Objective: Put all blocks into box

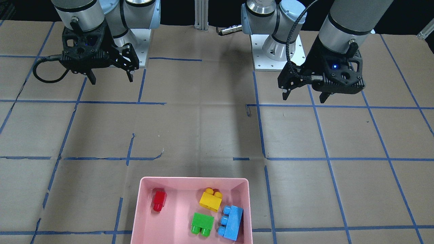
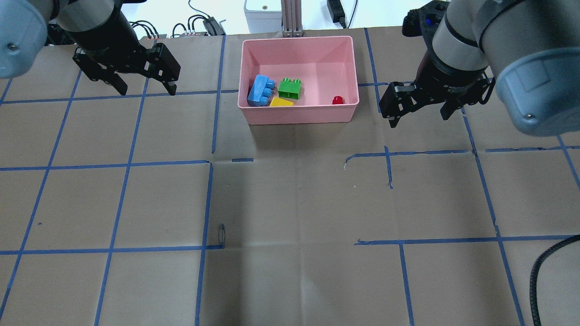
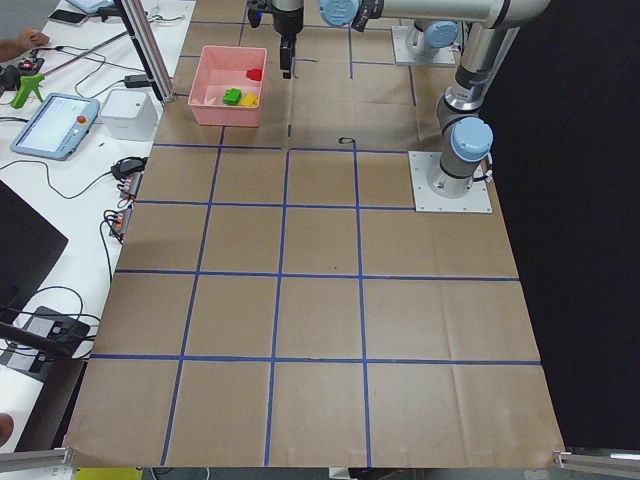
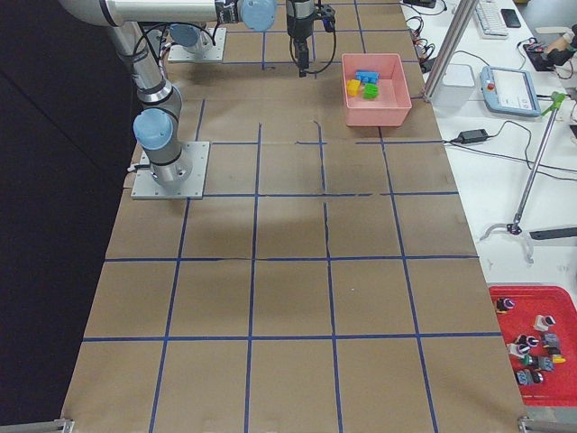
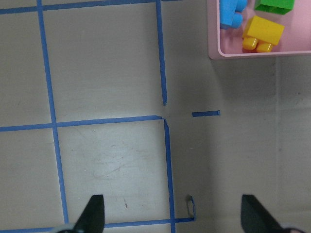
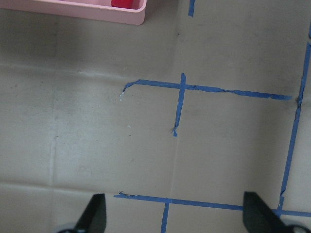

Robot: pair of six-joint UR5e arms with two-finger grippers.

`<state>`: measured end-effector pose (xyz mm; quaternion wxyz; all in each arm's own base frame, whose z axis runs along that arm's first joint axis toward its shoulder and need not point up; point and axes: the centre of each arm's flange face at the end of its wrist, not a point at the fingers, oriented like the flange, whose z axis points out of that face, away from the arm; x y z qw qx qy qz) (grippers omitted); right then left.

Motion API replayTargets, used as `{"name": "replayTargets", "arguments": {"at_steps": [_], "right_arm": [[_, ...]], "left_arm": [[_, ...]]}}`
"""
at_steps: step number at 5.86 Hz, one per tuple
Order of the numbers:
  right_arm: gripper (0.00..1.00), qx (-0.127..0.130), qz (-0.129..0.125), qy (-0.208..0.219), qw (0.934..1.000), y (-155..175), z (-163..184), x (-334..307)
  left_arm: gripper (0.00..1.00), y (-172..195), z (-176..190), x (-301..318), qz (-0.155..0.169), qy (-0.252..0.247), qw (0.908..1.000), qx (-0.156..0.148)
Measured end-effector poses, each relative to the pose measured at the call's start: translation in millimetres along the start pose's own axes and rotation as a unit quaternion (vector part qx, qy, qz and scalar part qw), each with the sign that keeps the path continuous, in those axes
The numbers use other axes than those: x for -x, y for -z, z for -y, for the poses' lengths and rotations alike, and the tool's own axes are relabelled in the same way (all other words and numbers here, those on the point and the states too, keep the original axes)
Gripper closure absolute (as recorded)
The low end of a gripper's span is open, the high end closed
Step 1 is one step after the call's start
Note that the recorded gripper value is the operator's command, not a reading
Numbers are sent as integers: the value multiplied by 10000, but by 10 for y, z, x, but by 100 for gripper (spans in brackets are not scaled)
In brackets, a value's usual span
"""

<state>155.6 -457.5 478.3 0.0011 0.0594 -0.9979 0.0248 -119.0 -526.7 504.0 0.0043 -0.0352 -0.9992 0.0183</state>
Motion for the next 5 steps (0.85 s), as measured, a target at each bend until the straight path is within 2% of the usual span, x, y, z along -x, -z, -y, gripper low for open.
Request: {"name": "replayTargets", "arguments": {"at_steps": [5], "right_arm": [[0,-71,-11,-36,10000,60,43,-12]], "left_arm": [[0,-12,2,6,3,16,10000,15]]}}
